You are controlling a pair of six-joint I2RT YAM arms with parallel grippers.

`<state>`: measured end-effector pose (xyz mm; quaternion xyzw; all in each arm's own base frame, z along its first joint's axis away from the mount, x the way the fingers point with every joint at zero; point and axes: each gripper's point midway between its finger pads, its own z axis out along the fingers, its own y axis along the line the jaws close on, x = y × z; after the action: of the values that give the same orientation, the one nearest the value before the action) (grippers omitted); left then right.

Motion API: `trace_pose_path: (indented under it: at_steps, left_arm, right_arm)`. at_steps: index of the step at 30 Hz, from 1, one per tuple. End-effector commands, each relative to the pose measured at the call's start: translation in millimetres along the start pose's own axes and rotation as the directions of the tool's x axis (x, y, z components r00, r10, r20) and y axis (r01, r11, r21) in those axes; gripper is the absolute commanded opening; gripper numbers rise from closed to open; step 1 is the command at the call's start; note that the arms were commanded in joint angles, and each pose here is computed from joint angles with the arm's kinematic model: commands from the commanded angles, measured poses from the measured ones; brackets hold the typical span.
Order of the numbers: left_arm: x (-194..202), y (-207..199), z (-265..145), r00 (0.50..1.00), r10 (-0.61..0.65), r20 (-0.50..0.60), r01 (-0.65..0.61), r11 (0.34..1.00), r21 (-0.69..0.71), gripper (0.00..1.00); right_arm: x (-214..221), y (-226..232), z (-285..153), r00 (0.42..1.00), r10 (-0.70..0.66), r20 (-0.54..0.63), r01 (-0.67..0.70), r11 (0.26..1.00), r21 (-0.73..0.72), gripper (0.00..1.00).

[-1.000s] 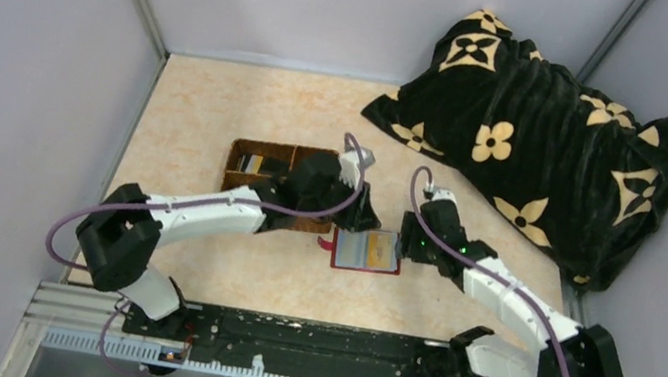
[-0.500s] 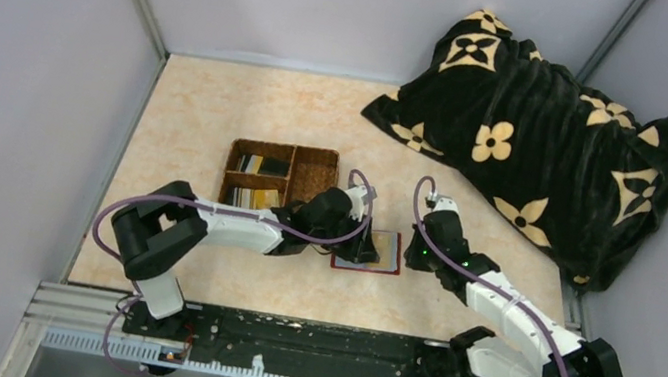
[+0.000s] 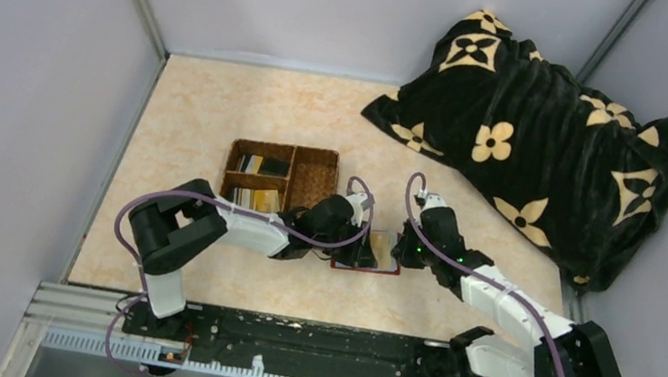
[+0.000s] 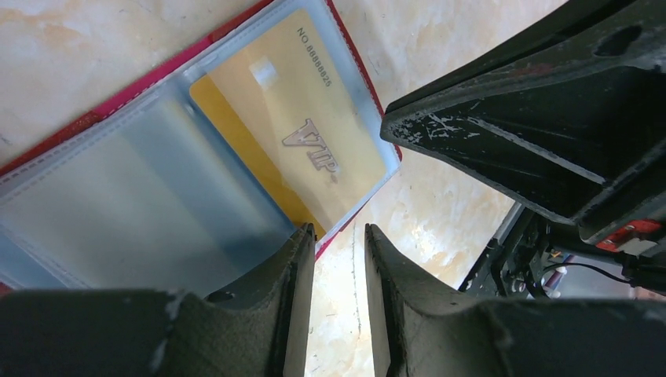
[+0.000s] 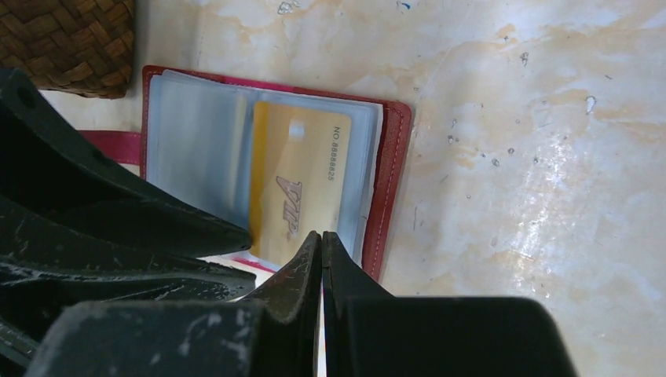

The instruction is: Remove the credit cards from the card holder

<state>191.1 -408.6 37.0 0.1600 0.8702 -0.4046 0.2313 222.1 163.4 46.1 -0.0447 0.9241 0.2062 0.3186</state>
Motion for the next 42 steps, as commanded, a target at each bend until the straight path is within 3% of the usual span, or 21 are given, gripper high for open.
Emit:
trace_pose_path:
  at_steps: [1, 12, 35, 42]
  left_arm:
    - [-4, -4, -6, 0.999, -0.017, 0.036, 0.016, 1.000, 0.020, 0.36]
    - [-20, -3, -25, 0.994, -0.016, 0.111, 0.017, 1.000, -0.013, 0.36]
    - [-23, 40, -36, 0.963, -0.137, 0.233, 0.181, 0.967, -0.179, 0.39]
    - [-28, 35, -36, 0.954, -0.126, 0.273, 0.164, 0.979, -0.121, 0.40]
  right_arm:
    - [-4, 5, 10, 1.000, 0.003, 0.024, -0.002, 1.000, -0.025, 0.00]
    - [37, -11, 27, 0.997, 0.059, -0.049, -0.059, 0.998, -0.007, 0.00]
    - [50, -9, 31, 0.987, 0.080, -0.138, -0.082, 0.997, -0.004, 0.00]
    - [52, -9, 31, 0.986, 0.080, -0.144, -0.081, 0.997, -0.003, 0.00]
